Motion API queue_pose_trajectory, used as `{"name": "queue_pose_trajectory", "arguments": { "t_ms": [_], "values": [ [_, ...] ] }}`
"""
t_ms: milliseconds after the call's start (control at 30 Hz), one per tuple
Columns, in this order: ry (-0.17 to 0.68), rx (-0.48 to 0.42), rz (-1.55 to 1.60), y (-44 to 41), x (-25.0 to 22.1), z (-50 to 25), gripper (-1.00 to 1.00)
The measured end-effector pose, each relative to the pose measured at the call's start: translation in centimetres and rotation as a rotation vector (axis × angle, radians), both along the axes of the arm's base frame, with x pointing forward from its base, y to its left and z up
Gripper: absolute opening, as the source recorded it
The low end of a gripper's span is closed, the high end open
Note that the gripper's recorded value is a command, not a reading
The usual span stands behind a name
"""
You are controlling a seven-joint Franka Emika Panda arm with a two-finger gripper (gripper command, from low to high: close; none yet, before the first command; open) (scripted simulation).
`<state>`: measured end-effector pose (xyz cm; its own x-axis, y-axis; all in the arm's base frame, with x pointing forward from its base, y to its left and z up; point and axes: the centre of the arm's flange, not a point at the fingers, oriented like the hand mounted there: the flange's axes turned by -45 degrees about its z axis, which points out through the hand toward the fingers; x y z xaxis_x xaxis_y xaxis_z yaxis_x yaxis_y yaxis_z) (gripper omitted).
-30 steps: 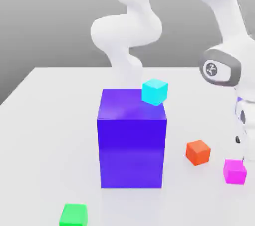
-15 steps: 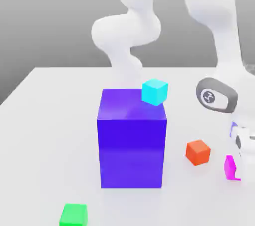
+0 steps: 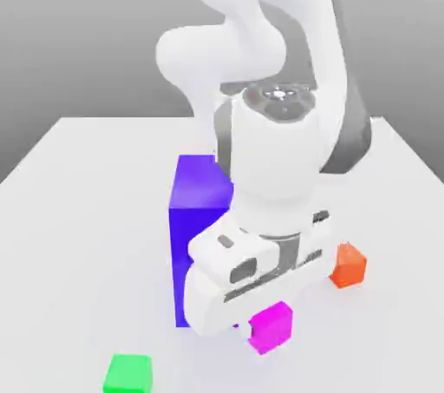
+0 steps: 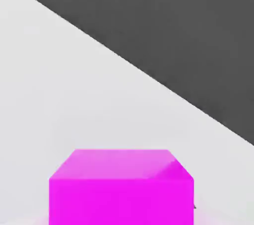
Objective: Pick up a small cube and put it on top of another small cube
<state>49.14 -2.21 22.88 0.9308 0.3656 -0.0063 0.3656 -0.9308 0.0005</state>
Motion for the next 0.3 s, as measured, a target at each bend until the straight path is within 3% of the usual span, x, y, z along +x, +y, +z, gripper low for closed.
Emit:
{"name": "queue_pose_trajectory", "arguments": {
  "t_ms": [100, 133, 300],
  "values": [
    [-0.004, 0.004, -0.21, -7.4, 0.6, -2.5, -1.0],
    [-0.005, 0.004, -0.245, -8.6, 0.6, -4.0, 1.0],
    [-0.005, 0.004, -0.245, -8.6, 0.6, -4.0, 1.0]
  ]
}}
